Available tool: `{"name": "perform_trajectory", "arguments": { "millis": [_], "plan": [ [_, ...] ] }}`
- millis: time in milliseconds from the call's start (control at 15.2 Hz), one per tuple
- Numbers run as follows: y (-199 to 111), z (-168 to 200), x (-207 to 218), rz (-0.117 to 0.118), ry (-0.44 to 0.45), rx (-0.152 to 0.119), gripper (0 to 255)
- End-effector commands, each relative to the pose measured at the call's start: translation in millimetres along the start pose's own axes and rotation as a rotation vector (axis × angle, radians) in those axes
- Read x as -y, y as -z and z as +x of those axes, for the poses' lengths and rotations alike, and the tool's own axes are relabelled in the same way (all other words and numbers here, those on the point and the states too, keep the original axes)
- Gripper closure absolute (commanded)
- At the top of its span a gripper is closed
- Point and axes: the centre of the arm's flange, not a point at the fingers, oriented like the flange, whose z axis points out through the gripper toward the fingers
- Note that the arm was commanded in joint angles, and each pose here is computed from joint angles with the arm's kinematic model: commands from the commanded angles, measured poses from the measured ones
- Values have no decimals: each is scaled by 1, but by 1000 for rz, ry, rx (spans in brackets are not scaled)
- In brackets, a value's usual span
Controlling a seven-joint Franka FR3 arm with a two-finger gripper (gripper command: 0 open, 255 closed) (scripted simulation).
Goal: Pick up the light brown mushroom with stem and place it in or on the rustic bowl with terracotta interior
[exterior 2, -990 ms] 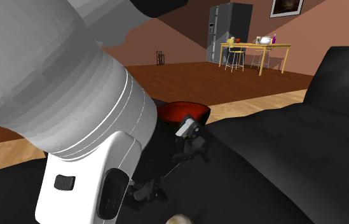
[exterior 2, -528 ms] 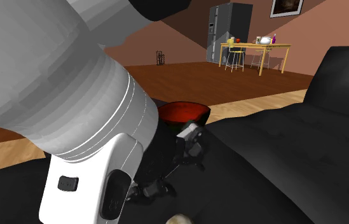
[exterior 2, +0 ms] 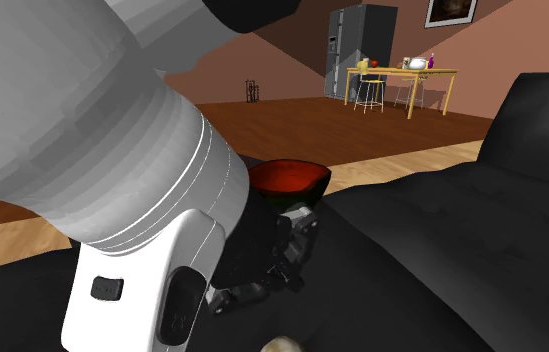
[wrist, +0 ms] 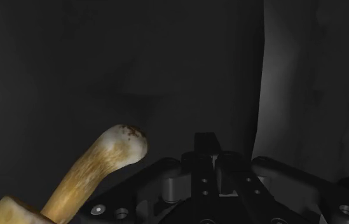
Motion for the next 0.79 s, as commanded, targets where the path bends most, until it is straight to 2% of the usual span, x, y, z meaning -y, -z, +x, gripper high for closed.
{"name": "perform_trajectory", "arguments": {
  "millis": [0, 66, 528, 594, 726],
  "plan": [
    [0, 0, 0, 0, 0, 0, 255],
    [0, 0, 0, 0, 0, 0, 0],
    [-29, 11, 3, -465, -668, -400, 0],
    [-32, 13, 2, -514, -739, -442, 0],
    [-41, 15, -4, -514, -739, -442, 0]
  ]
}}
